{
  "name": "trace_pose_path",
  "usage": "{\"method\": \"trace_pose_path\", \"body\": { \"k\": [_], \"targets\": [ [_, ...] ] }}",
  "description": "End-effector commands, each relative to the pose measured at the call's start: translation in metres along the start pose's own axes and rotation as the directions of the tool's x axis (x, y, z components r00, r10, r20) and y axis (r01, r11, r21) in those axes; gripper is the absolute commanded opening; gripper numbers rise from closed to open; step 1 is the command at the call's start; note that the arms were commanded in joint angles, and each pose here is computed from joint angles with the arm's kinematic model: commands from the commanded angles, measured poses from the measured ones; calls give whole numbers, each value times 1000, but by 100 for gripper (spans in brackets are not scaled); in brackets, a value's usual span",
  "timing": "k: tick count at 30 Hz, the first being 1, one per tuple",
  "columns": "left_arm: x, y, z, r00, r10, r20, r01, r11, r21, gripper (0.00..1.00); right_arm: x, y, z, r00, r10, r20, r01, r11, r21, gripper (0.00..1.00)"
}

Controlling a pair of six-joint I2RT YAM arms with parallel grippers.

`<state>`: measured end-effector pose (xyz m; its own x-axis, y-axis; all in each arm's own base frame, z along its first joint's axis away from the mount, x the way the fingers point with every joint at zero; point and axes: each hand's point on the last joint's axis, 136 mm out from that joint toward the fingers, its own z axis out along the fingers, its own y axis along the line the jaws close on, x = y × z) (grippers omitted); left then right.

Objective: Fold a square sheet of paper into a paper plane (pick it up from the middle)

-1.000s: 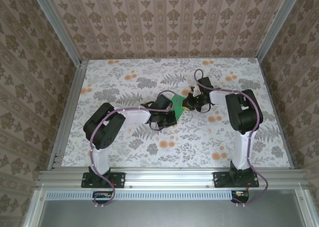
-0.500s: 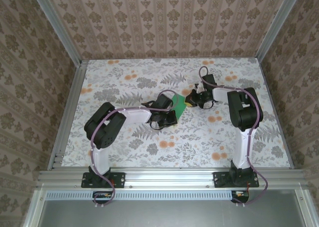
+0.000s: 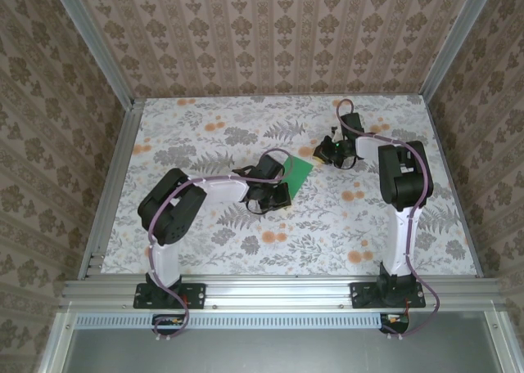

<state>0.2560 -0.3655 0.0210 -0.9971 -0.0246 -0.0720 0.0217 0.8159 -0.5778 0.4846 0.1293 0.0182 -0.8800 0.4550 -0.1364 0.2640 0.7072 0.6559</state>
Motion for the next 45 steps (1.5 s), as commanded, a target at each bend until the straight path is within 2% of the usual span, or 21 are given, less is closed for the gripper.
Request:
{"method": "trace_pose_path", "body": {
  "k": [1, 5, 8, 13, 21, 26, 29, 34, 39, 42, 45],
  "targets": [
    [15, 10, -9, 999, 25, -46, -29, 997, -76, 7, -7, 6, -28, 998, -22, 60, 19, 999, 42, 5],
    [-7, -23, -35, 996, 83, 37, -83, 996, -9, 15, 10, 21, -53, 994, -81, 80, 76, 994, 73, 12],
    [-22, -26, -56, 992, 82, 96, -82, 997, -3, 24, 32, 24, -57, 989, -131, 70, 120, 982, 145, 22],
    [-38, 12, -78, 989, 12, 148, -5, 999, -44, 39, 64, 23, -46, 978, -207, 31, 191, 942, 275, 35],
    [-43, 77, -105, 972, -119, 203, 138, 987, -79, 60, 99, 22, -8, 957, -274, -97, 290, 890, 352, 36],
    [-42, 93, -115, 963, -163, 217, 180, 982, -62, 64, 115, 20, 11, 939, -299, -170, 340, 883, 324, 35],
    [-41, 99, -118, 959, -177, 219, 193, 980, -53, 66, 127, 27, 21, 908, -353, -225, 405, 876, 262, 35],
    [-40, 100, -121, 962, -171, 214, 184, 982, -44, 67, 144, 39, 32, 792, -521, -318, 581, 804, 128, 32],
    [-39, 96, -118, 966, -165, 197, 173, 984, -27, 67, 156, 68, 26, 698, -641, -318, 660, 749, -61, 31],
    [-37, 94, -115, 969, -165, 182, 171, 985, -17, 67, 150, 88, 13, 699, -665, -264, 670, 738, -84, 31],
    [-34, 89, -111, 977, -144, 159, 147, 989, -8, 67, 147, 103, -5, 746, -628, -222, 628, 774, -80, 33]
  ]
}}
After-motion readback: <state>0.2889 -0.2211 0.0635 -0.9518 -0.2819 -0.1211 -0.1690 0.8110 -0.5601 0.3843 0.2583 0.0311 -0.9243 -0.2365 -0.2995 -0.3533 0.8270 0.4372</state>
